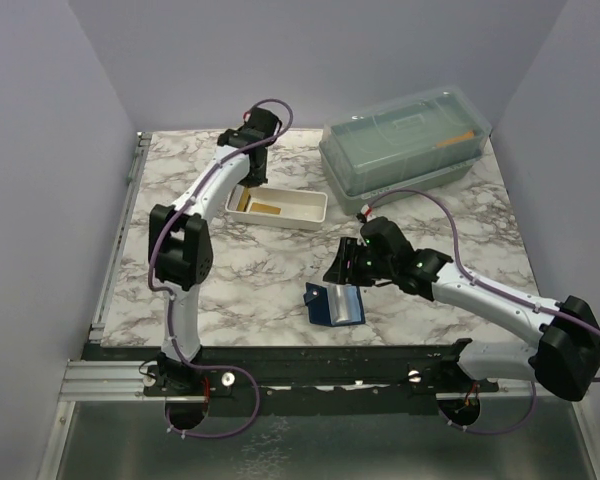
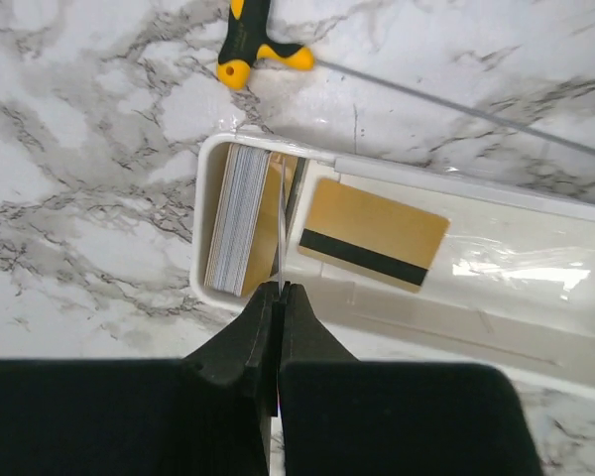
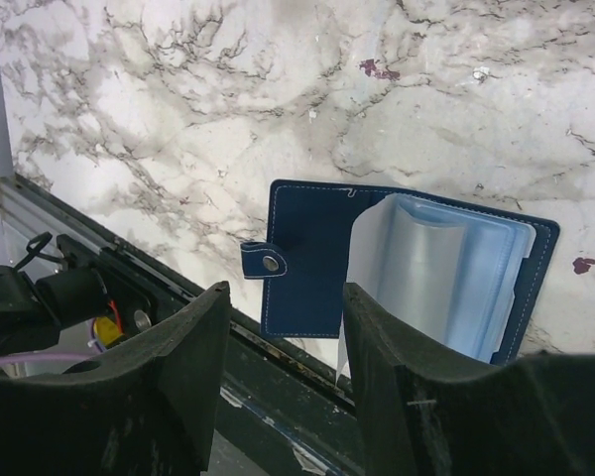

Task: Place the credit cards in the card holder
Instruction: Pick up the credit card from the storage box, then insert the credit card into the card holder.

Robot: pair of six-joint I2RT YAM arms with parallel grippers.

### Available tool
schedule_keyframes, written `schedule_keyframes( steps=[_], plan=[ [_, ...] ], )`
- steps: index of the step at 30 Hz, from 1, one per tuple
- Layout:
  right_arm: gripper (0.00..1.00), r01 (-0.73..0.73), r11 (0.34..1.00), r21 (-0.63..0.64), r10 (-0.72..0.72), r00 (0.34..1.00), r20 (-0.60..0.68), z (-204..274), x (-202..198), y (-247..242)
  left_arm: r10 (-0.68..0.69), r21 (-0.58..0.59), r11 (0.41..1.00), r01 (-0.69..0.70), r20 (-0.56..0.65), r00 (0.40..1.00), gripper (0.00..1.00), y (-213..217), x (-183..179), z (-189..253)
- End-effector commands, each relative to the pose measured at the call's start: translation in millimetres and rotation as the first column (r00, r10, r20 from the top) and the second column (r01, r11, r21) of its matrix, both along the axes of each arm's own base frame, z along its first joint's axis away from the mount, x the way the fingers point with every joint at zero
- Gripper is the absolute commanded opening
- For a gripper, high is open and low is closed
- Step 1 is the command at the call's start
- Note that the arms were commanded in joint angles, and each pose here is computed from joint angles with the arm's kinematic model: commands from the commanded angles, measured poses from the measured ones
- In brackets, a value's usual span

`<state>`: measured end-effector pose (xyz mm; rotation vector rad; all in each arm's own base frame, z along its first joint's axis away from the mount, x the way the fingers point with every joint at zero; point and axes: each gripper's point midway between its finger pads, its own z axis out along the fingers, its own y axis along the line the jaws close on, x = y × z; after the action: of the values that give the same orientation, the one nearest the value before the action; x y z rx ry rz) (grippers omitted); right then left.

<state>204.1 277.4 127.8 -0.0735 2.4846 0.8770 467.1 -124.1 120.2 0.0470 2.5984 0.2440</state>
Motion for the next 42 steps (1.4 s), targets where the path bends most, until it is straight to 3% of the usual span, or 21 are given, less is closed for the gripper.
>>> schedule_keyframes(
  steps=[1,3,6,10,15,20,22,26,31,35,37,42],
  plan=[
    [0.53,0.010,1.000,-0.026,-0.010,1.000,0.007,7.7,4.8,-2.0,0.006,-0.184,0.983,0.024,0.159,0.987,0.00,-13.4,-13.8,86.5],
    [0.53,-0.020,1.000,0.017,0.019,1.000,0.019,17.5,4.1,5.8,-0.027,-0.282,0.956,0.077,0.179,0.984,0.00,-28.2,-26.8,104.1],
    [0.55,-0.074,0.990,0.121,0.067,0.996,0.063,42.3,3.5,22.1,-0.119,-0.494,0.846,0.201,0.191,0.974,0.00,-66.4,-58.1,126.9],
    [0.56,-0.174,0.947,0.269,0.145,0.982,0.121,77.7,-4.7,42.9,-0.239,-0.741,0.562,0.367,0.280,0.930,0.00,-116.7,-106.5,166.1],
    [0.58,-0.160,0.929,0.334,0.101,0.977,0.187,104.1,1.4,37.6,-0.253,-0.861,0.270,0.431,0.368,0.895,0.00,-142.4,-156.7,194.6],
    [0.63,-0.075,0.917,0.393,-0.022,0.972,0.235,112.3,7.1,4.9,-0.260,-0.920,0.082,0.384,0.353,0.899,0.00,-155.3,-194.9,183.3],
    [0.64,0.002,0.926,0.379,-0.091,0.972,0.218,100.2,13.1,-15.7,-0.263,-0.936,0.080,0.344,0.313,0.913,0.00,-161.2,-203.4,167.6],
    [0.62,0.247,0.967,0.067,-0.253,0.964,0.084,23.7,17.3,-69.5,-0.245,-0.950,0.189,0.250,0.202,0.948,0.00,-181.5,-215.4,132.1],
    [0.51,0.252,0.967,-0.028,-0.253,0.966,-0.053,-28.0,-12.2,-84.2,-0.256,-0.937,0.314,0.153,0.072,0.964,0.00,-218.2,-242.2,89.0],
    [0.43,0.250,0.967,-0.059,-0.254,0.962,-0.098,-45.9,-21.3,-88.1,-0.214,-0.863,0.496,0.094,-0.017,0.977,0.00,-232.8,-254.1,44.8],
    [0.44,0.196,0.980,-0.042,-0.200,0.973,-0.114,-46.3,-25.8,-80.8,-0.227,-0.859,0.504,0.089,-0.032,0.973,0.00,-236.5,-258.3,40.8],
    [0.57,0.134,0.984,0.122,-0.129,0.991,-0.043,-13.8,-29.2,-65.2,-0.309,-0.871,0.428,0.242,0.111,0.945,0.00,-238.9,-259.5,75.2]
  ],
)
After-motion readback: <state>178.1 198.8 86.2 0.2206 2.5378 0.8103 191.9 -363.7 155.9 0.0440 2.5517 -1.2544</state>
